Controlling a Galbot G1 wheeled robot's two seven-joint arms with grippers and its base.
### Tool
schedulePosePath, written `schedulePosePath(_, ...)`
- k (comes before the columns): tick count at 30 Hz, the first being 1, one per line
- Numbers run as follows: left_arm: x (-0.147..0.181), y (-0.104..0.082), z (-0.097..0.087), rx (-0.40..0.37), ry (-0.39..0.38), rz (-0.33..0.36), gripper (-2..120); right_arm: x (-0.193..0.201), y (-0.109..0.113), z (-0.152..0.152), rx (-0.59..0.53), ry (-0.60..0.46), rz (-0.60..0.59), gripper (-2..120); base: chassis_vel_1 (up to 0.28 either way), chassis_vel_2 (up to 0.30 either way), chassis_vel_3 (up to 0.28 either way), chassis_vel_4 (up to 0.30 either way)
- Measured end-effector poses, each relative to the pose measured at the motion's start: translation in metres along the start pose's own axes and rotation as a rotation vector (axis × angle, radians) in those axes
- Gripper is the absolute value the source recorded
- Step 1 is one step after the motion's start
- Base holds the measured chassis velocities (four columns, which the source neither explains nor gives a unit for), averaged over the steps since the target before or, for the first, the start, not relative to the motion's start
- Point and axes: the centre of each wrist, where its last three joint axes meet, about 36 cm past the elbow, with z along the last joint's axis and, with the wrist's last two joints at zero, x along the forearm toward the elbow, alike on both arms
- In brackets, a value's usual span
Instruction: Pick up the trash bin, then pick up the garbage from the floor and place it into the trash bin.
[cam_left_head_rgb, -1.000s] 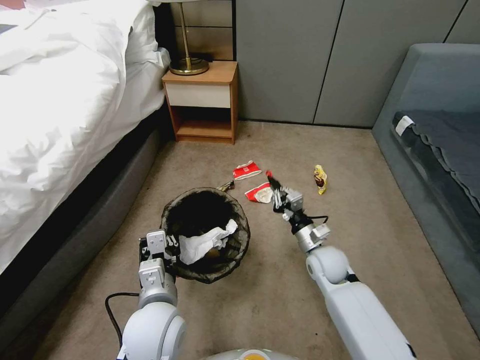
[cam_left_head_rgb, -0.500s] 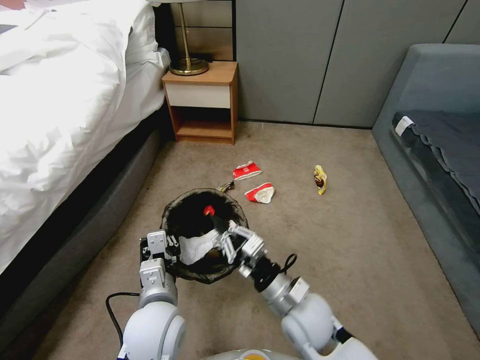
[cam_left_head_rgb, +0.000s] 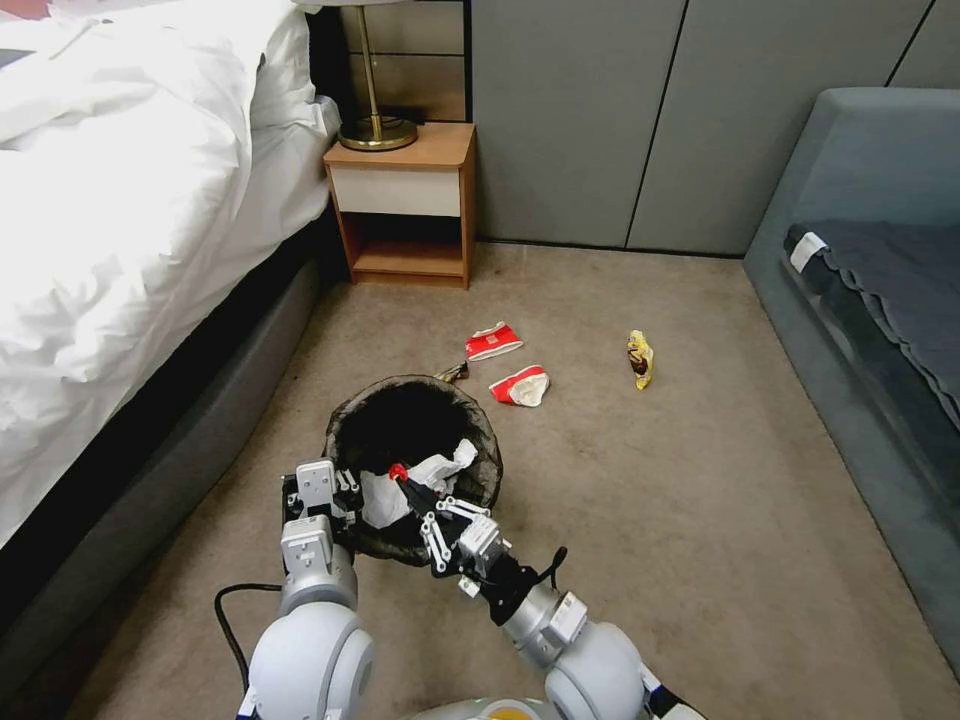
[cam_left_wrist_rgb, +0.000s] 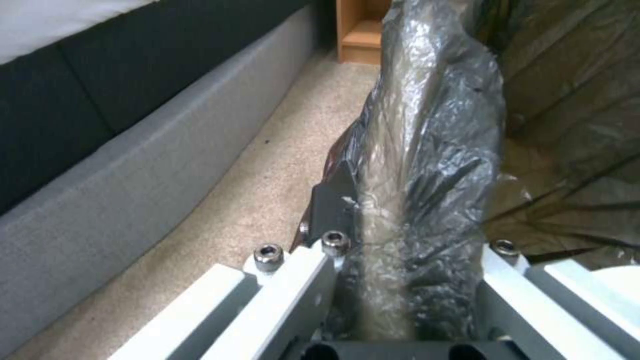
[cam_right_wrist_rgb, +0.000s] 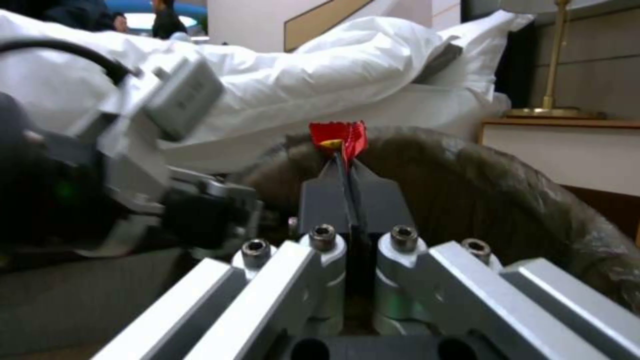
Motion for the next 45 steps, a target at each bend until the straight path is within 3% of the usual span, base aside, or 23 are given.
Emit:
schedulePosePath(11, 0.004, 0.000, -0.001, -0.002, -0.001, 0.003, 0, -0.008, -0.009, 0.006, 0.019, 0.028, 0.029, 3, 0.000, 0.000, 0.000, 0.000)
schedulePosePath(13, 0.005, 0.000, -0.001, -0.002, -0.003, 0.004, 0, -0.009, -0.010, 0.005, 0.023, 0.029, 0.033, 15, 0.000, 0.000, 0.000, 0.000)
schedulePosePath(19, 0.007, 0.000, -0.001, -0.004, -0.001, 0.008, 0, -0.011, -0.011, 0.002, 0.025, 0.025, 0.036, 34, 0.000, 0.000, 0.000, 0.000)
schedulePosePath(34, 0.008, -0.001, -0.001, -0.008, -0.005, 0.011, 0, -0.017, -0.011, -0.007, 0.026, 0.009, 0.038, 93, 0.000, 0.000, 0.000, 0.000)
schedulePosePath(43, 0.008, -0.001, -0.001, -0.008, -0.006, 0.011, 0, -0.020, -0.012, -0.019, 0.033, -0.025, 0.059, 100, 0.000, 0.000, 0.000, 0.000)
schedulePosePath(45, 0.005, 0.001, 0.000, -0.014, -0.006, 0.004, 0, -0.021, -0.017, -0.043, 0.056, -0.076, 0.132, 100, 0.000, 0.000, 0.000, 0.000)
